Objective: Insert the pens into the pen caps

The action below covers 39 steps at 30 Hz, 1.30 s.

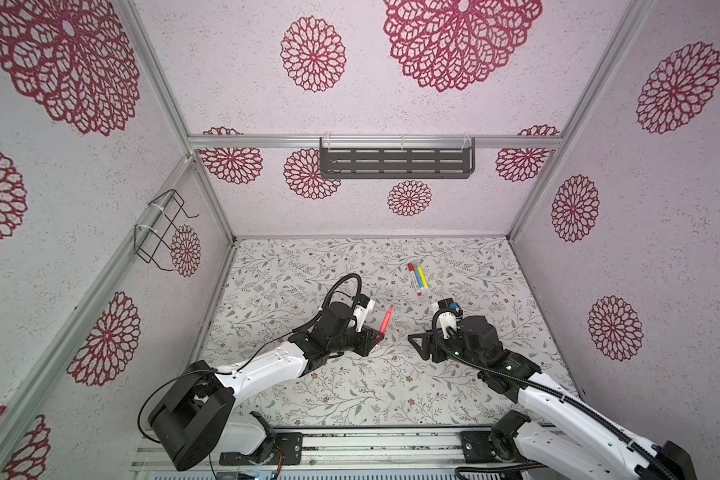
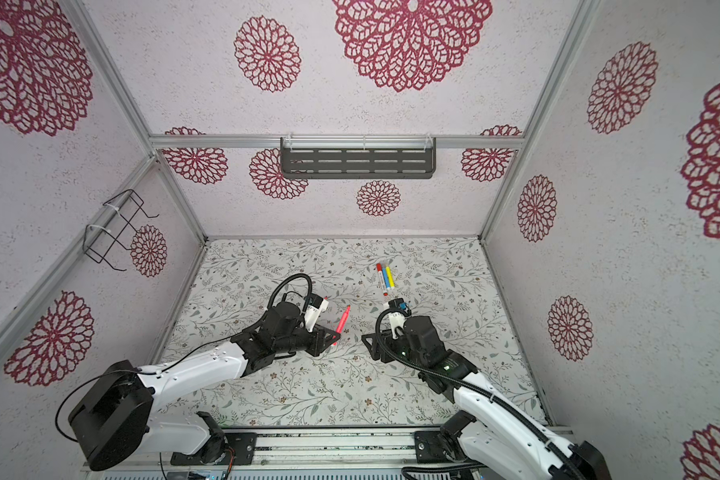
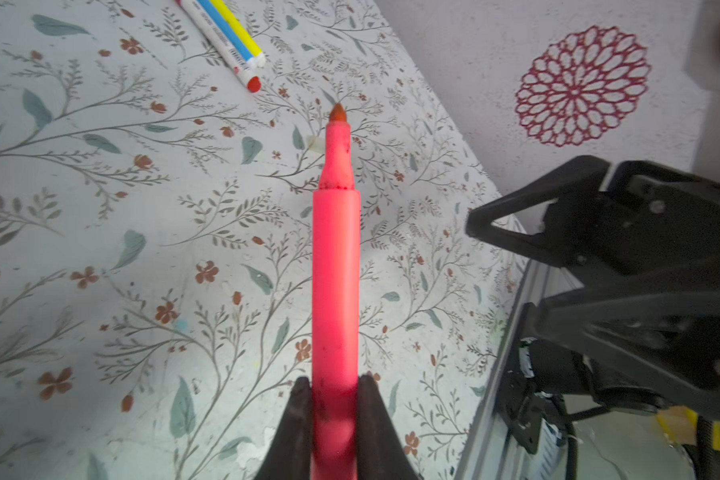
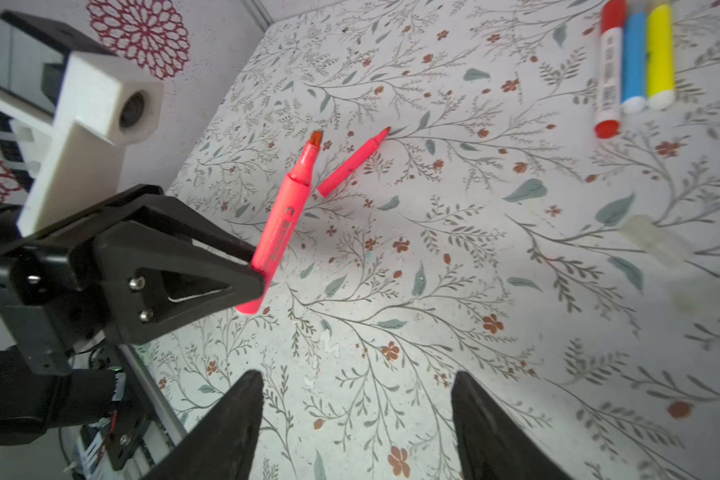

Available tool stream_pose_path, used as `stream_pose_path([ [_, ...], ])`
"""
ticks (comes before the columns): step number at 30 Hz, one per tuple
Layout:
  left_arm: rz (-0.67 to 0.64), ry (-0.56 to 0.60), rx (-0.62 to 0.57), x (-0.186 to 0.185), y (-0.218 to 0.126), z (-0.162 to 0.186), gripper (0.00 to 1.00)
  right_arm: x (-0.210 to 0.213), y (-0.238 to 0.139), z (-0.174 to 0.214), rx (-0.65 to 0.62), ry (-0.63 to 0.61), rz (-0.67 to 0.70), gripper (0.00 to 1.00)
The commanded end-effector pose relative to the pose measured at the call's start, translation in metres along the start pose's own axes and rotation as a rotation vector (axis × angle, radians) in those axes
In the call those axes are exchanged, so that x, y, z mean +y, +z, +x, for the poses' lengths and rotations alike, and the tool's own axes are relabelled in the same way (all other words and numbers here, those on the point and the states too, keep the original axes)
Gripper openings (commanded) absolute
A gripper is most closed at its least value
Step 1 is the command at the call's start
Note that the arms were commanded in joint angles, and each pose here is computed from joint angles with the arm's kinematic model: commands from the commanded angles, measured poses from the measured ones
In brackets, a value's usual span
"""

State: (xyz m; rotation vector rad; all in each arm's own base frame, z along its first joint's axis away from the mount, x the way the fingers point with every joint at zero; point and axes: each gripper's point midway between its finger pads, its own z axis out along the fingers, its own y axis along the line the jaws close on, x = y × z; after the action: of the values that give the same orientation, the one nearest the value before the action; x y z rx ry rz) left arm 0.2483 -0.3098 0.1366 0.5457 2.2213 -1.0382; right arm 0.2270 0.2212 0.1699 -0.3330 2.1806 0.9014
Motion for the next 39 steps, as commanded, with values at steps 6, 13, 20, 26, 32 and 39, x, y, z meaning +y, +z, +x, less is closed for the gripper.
stream_pose_path([
  [6, 0.113, 0.012, -0.077, -0.031, -0.007, -0.006, 0.15, 0.042, 0.012, -0.041, -0.111, 0.040, -0.209, 0.72],
  [13, 0.140, 0.016, -0.095, -0.040, -0.010, -0.006, 0.15, 0.048, 0.028, -0.044, -0.110, 0.095, -0.268, 0.68],
  [20, 0.158, 0.023, -0.095, -0.045, -0.009, -0.005, 0.15, 0.053, 0.039, -0.050, -0.120, 0.126, -0.314, 0.53],
  [26, 0.158, 0.022, -0.089, -0.044, -0.008, -0.003, 0.20, 0.054, 0.041, -0.048, -0.117, 0.140, -0.323, 0.24],
  [32, 0.135, 0.026, -0.090, -0.041, -0.004, -0.006, 0.51, 0.056, 0.043, -0.043, -0.111, 0.153, -0.342, 0.17],
  [39, 0.123, 0.038, -0.103, -0.041, -0.001, -0.013, 0.50, 0.067, 0.046, -0.041, -0.102, 0.157, -0.393, 0.16],
])
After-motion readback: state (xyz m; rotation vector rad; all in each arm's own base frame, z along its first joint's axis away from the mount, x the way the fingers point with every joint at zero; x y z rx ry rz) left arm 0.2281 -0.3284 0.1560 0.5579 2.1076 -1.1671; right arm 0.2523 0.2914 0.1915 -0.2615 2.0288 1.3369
